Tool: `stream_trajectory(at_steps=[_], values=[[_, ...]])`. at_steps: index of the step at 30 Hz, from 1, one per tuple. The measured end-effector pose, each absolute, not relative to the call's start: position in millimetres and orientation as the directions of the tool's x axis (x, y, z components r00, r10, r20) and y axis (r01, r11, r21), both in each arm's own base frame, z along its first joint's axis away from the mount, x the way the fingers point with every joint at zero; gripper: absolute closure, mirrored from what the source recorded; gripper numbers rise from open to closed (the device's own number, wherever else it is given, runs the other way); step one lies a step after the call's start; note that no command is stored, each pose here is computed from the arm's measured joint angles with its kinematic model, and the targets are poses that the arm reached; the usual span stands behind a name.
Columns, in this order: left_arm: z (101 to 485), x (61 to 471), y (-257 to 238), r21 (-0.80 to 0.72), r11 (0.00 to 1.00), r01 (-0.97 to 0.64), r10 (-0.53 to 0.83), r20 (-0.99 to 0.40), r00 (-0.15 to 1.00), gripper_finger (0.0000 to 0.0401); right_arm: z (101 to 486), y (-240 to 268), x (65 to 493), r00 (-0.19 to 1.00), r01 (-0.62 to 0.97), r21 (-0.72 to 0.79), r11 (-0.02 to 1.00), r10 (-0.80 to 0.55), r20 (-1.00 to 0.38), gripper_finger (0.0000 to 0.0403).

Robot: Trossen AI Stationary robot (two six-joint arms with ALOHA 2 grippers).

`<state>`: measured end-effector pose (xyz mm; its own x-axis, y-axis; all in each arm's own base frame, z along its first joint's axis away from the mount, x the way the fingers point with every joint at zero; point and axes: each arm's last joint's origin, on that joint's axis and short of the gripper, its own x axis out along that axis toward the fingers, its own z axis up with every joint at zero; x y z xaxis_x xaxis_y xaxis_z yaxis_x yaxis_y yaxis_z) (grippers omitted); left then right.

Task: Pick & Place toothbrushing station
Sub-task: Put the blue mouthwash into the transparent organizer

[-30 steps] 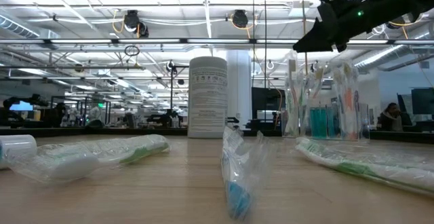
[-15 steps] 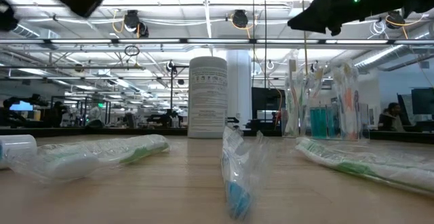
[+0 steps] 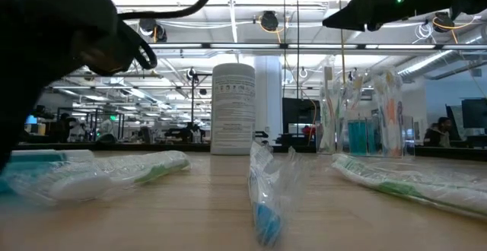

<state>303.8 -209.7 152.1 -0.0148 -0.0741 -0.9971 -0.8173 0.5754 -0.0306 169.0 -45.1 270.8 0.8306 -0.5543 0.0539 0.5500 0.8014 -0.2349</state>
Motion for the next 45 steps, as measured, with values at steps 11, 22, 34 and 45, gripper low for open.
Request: stream_trajectory(at_steps=[11,22,34,45], values=[[152.3,308.2,-197.6,-0.001,0.649,-0.761,-0.018,-1.000,-0.015,0.0261,274.6,-45.0,168.7,0.829,0.555,-0.259,0.790,-0.552,0.091,0.0293],[157.7,316.6,-171.6,0.043,0.630,-0.775,0.037,-0.999,-0.026,0.0298,275.2,-45.0,168.6,0.828,0.557,-0.249,0.792,-0.552,0.097,0.0293],[241.6,322.0,-105.3,0.021,0.701,-0.712,0.383,-0.854,0.352,0.0298,275.2,-44.3,169.3,0.848,0.528,-0.216,0.821,-0.520,0.098,0.0293],[314.4,342.7,-51.9,0.273,0.846,-0.457,0.530,-0.508,0.679,0.0298,270.5,-32.7,182.9,0.994,0.078,-0.193,0.978,-0.061,0.092,0.0293]])
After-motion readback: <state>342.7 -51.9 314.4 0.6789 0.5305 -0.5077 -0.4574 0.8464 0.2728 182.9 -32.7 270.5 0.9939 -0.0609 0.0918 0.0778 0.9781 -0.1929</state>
